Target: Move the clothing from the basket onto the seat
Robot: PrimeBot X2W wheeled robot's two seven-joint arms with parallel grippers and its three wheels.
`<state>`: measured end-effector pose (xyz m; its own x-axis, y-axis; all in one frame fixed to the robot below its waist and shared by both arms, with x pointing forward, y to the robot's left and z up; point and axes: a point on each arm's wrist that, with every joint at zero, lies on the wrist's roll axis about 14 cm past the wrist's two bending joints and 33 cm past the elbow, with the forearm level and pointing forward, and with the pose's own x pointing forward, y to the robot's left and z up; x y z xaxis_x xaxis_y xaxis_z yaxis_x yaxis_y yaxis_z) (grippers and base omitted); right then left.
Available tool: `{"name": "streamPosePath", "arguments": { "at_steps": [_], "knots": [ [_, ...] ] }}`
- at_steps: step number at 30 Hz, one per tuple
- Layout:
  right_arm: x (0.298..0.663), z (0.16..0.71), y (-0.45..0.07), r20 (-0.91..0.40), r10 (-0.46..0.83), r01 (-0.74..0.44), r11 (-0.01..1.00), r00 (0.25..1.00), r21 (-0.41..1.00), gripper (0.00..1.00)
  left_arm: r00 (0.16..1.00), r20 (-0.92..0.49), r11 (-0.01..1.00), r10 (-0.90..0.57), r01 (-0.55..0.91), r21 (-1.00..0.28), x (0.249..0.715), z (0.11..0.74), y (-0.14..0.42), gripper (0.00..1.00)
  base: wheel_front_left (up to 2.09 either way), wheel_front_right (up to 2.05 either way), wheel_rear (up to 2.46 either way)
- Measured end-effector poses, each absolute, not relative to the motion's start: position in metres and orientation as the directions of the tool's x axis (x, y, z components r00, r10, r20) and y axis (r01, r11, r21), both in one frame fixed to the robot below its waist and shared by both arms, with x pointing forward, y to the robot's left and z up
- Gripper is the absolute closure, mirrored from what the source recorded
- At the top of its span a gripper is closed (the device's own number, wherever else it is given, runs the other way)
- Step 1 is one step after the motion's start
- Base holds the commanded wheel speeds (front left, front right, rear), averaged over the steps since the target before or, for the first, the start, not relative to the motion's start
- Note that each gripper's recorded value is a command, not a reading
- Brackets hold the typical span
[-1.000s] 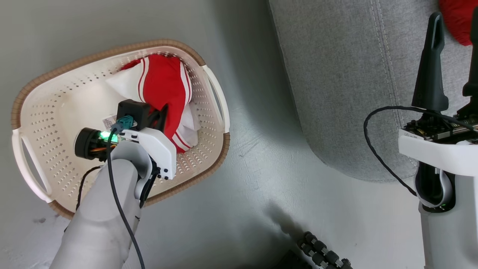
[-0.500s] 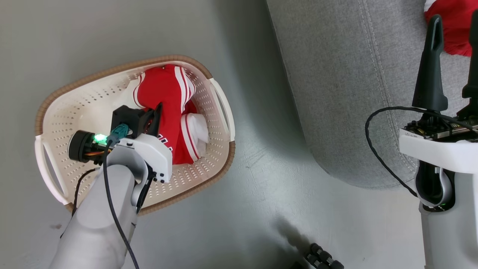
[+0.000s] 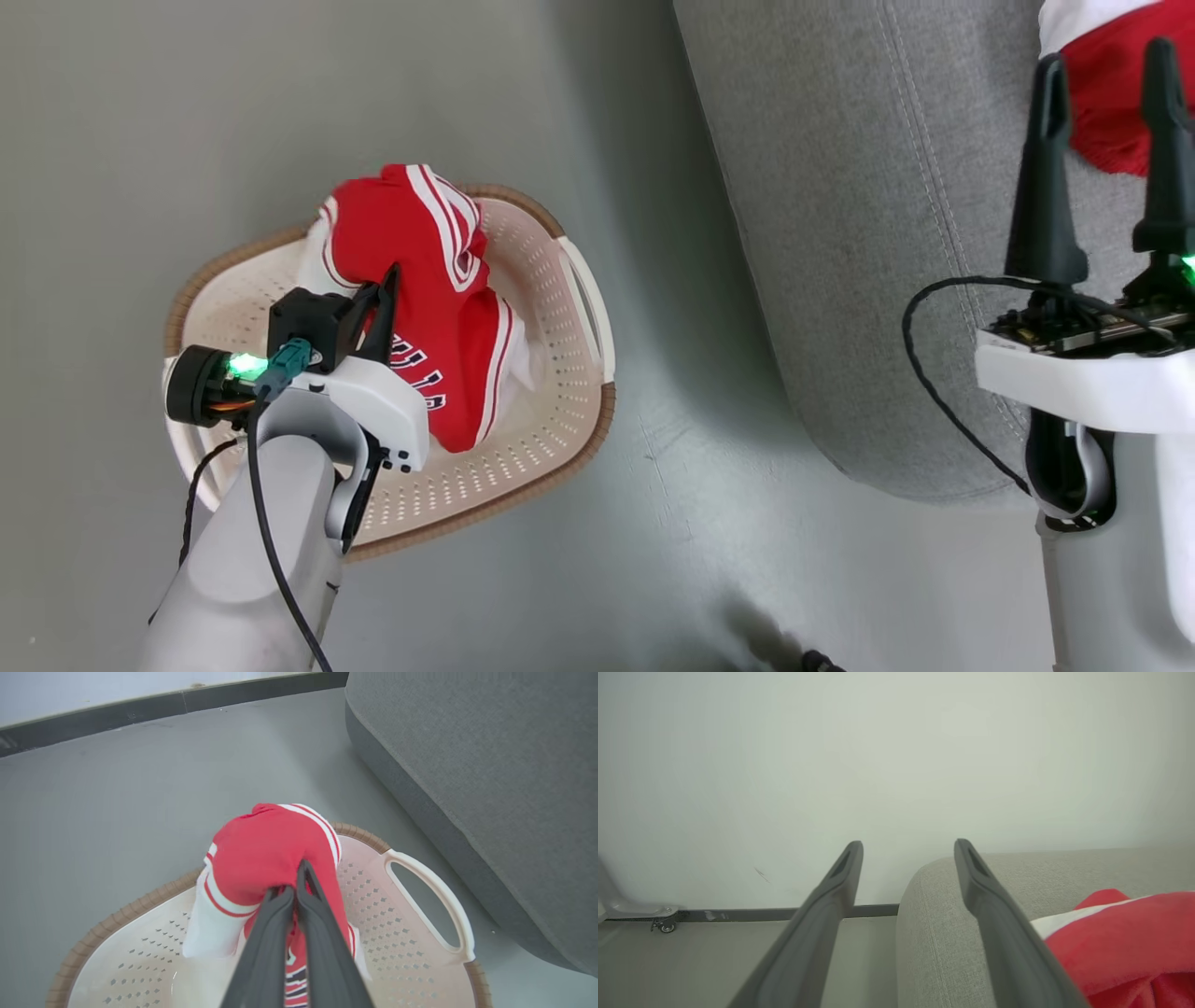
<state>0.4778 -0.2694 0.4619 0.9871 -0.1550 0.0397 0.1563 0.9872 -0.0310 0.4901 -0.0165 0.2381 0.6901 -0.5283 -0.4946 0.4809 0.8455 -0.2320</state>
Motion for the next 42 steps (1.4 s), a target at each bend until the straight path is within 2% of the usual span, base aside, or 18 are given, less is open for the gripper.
{"name": "streamPosePath", "arguments": {
  "at_steps": [12, 21, 31, 42],
  "knots": [
    [0.48, 0.483, -0.245, 0.08, -0.081, 0.085, 0.995, 0.993, -0.049, 0.0, 0.818, -0.374, 0.9, -0.436, 0.409, -0.154, 0.514, 0.3, 0.018, 1.0, 0.0, 0.0, 0.0],
    [0.477, 0.508, -0.231, 0.132, -0.032, 0.04, 0.998, 0.991, -0.054, 0.0, 0.933, -0.147, 0.944, -0.327, 0.315, -0.102, 0.541, 0.393, 0.053, 1.0, 0.0, 0.0, 0.0],
    [0.465, 0.521, -0.214, 0.146, 0.025, -0.016, 0.998, 0.989, -0.064, 0.0, 0.972, -0.002, 0.97, -0.235, 0.234, -0.071, 0.529, 0.46, 0.089, 1.0, 0.0, 0.0, 0.0],
    [0.444, 0.535, -0.201, 0.167, 0.054, -0.047, 0.998, 0.984, -0.046, 0.0, 0.984, 0.072, 0.984, -0.164, 0.168, -0.055, 0.49, 0.5, 0.118, 1.0, 0.0, 0.0, 0.0]
  ]
}}
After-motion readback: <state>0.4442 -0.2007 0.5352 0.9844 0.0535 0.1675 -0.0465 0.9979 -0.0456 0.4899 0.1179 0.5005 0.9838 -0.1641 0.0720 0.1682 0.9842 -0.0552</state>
